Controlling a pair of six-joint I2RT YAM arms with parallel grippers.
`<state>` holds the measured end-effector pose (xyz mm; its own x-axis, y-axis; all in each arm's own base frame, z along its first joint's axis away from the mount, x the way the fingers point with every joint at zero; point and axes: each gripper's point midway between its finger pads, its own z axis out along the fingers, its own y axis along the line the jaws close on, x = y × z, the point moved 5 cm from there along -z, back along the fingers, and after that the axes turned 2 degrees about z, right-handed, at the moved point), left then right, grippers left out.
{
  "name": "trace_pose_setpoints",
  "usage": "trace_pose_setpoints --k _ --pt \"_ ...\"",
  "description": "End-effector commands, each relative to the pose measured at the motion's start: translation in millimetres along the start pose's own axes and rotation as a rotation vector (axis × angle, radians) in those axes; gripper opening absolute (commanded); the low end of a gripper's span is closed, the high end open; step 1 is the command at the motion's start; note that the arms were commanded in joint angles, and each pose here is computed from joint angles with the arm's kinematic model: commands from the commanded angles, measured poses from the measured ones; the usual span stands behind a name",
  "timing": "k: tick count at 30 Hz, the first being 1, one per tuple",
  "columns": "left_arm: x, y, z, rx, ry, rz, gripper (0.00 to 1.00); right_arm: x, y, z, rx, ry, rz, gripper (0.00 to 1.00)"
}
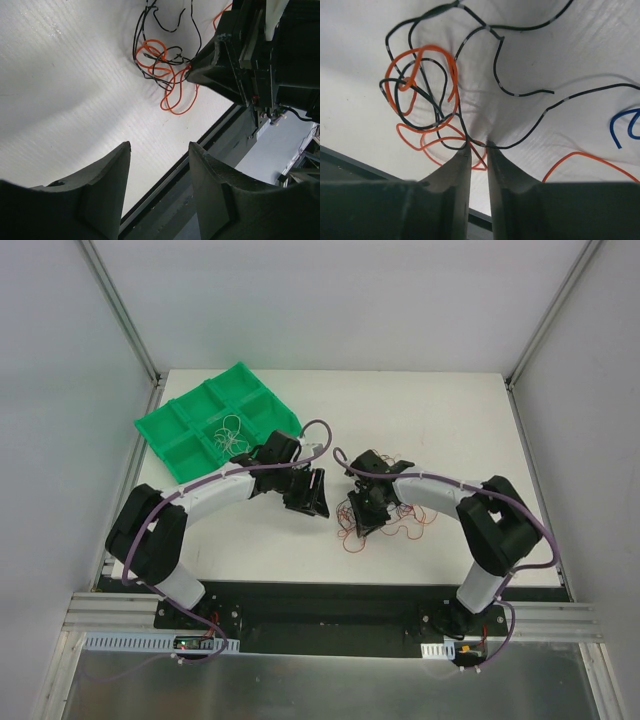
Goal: Untangle the cables
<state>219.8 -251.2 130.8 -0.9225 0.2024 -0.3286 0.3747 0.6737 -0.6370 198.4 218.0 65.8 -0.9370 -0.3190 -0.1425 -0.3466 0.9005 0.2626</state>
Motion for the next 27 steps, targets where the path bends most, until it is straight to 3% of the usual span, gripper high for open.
trace_pose_setpoints --k 1,2,12,15,19,27 --pt "-2.3 -6.9 -2.8 0.023 0.021 0.007 0.5 -15.9 2.3 -6.3 0.02 -0.081 -0.005 0.11" --pt "-5.4 -7.2 -1.0 0.026 0.023 -0.001 0.51 -15.3 3.6 -12.1 0.016 -0.098 -0.004 0.01" --pt "-46.0 -20.5 50.8 0.094 0.107 -0.063 0.55 -8.0 31.6 -99.1 -0.131 -0.245 -0.002 0.0" --pt "-47.9 -6.1 69.1 0.046 0.128 -0.087 0.53 -11.2 40.0 -136.6 -0.151 -0.32 -0.004 0.0" --pt "-41.4 9.5 86.5 -0.005 0.178 -0.124 0.49 -16.6 50.3 -222.4 -0.164 -0.531 -0.011 0.0" --pt "-33.7 11.8 93.4 -0.051 0.182 -0.037 0.44 -40.4 81.6 -393.4 -0.268 -0.966 -0.017 0.0"
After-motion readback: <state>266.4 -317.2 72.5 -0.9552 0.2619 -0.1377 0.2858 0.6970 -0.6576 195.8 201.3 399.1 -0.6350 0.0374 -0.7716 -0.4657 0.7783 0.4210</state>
